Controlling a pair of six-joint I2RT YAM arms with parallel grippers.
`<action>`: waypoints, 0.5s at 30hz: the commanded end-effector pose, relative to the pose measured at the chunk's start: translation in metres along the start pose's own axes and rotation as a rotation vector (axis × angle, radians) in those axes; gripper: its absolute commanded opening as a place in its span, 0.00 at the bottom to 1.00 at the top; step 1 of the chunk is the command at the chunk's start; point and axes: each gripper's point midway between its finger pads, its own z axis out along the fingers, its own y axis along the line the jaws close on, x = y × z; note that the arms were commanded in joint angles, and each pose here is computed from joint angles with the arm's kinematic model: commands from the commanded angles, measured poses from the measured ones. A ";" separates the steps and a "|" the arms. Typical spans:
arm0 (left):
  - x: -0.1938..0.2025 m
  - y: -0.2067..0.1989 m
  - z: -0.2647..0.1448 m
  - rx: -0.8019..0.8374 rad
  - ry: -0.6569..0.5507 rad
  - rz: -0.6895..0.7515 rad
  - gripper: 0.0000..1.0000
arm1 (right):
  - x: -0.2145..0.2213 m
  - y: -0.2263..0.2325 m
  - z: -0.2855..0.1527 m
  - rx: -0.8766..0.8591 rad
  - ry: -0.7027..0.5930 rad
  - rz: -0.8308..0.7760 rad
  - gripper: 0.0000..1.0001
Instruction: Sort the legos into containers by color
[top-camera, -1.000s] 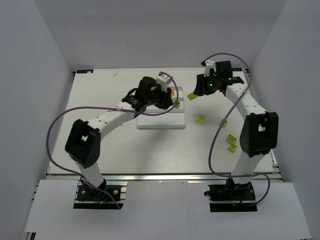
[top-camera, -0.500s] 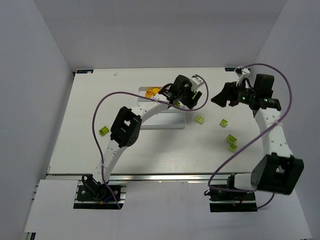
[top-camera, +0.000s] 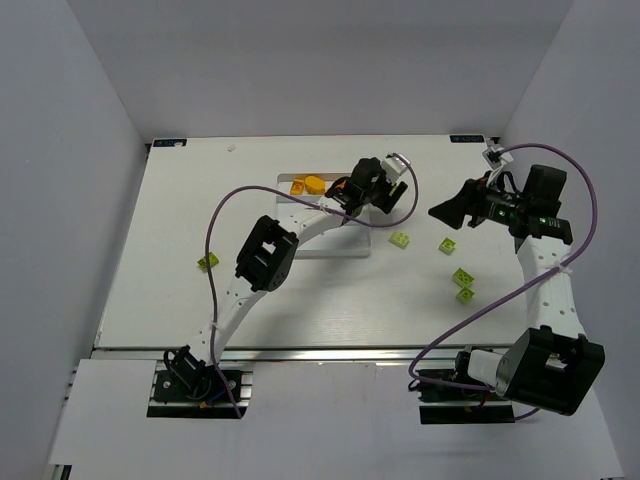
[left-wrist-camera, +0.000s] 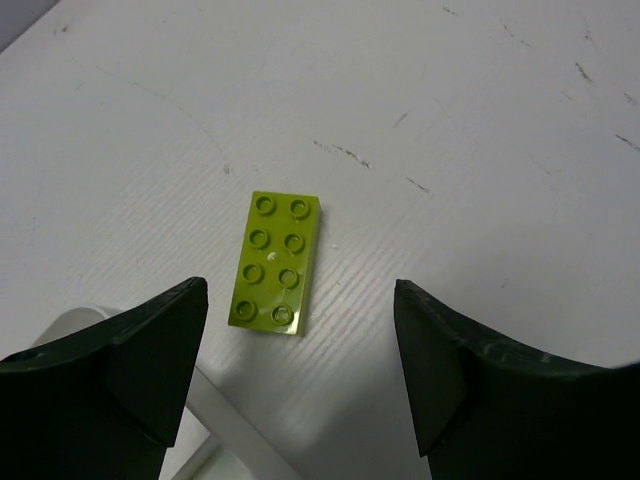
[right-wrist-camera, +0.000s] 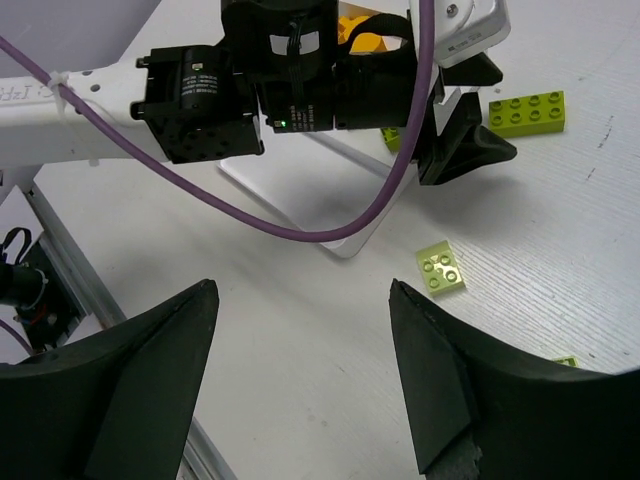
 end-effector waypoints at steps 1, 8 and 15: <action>-0.040 0.018 0.003 -0.066 -0.124 0.019 0.85 | -0.010 0.005 -0.003 -0.034 -0.038 -0.045 0.74; -0.027 0.016 0.014 -0.065 -0.130 0.015 0.82 | -0.013 0.005 -0.008 -0.032 -0.059 -0.052 0.74; -0.010 0.015 0.020 -0.067 -0.103 0.015 0.72 | -0.013 0.004 -0.012 -0.034 -0.072 -0.047 0.74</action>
